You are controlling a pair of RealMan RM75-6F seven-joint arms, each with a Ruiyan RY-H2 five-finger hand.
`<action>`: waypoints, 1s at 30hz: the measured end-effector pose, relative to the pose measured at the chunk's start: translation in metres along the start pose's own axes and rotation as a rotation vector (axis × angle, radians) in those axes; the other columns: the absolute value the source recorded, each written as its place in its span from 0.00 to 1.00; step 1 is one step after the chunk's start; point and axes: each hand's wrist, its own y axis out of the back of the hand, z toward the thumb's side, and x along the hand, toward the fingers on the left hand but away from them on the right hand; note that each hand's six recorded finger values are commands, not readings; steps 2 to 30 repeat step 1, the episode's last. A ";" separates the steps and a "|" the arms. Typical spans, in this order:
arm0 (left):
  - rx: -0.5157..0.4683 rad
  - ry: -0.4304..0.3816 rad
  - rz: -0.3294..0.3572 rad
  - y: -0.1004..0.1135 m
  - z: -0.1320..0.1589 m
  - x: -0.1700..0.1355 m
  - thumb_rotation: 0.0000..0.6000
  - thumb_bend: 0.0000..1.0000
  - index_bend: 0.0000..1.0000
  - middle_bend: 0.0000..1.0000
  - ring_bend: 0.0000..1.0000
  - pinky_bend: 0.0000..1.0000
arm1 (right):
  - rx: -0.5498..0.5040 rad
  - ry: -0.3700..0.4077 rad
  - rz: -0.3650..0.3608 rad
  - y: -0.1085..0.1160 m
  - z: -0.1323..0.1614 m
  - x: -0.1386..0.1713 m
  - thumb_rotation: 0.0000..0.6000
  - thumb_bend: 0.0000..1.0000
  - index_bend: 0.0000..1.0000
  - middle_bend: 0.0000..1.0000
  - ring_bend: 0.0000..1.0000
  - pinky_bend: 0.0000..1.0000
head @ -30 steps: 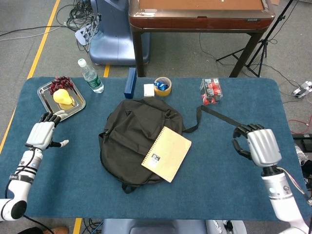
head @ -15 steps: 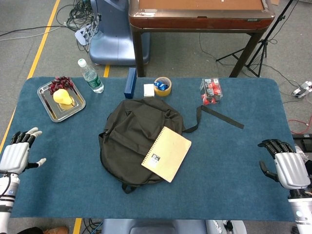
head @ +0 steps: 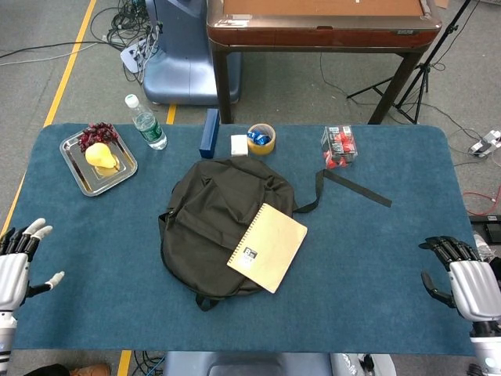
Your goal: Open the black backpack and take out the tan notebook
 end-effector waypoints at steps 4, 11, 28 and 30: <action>-0.005 -0.002 -0.006 -0.002 0.000 -0.003 1.00 0.16 0.16 0.10 0.08 0.01 | -0.005 0.002 0.003 0.000 0.000 0.000 1.00 0.42 0.30 0.24 0.16 0.22; -0.005 -0.002 -0.006 -0.002 0.000 -0.003 1.00 0.16 0.16 0.10 0.08 0.01 | -0.005 0.002 0.003 0.000 0.000 0.000 1.00 0.42 0.30 0.24 0.16 0.22; -0.005 -0.002 -0.006 -0.002 0.000 -0.003 1.00 0.16 0.16 0.10 0.08 0.01 | -0.005 0.002 0.003 0.000 0.000 0.000 1.00 0.42 0.30 0.24 0.16 0.22; -0.005 -0.002 -0.006 -0.002 0.000 -0.003 1.00 0.16 0.16 0.10 0.08 0.01 | -0.005 0.002 0.003 0.000 0.000 0.000 1.00 0.42 0.30 0.24 0.16 0.22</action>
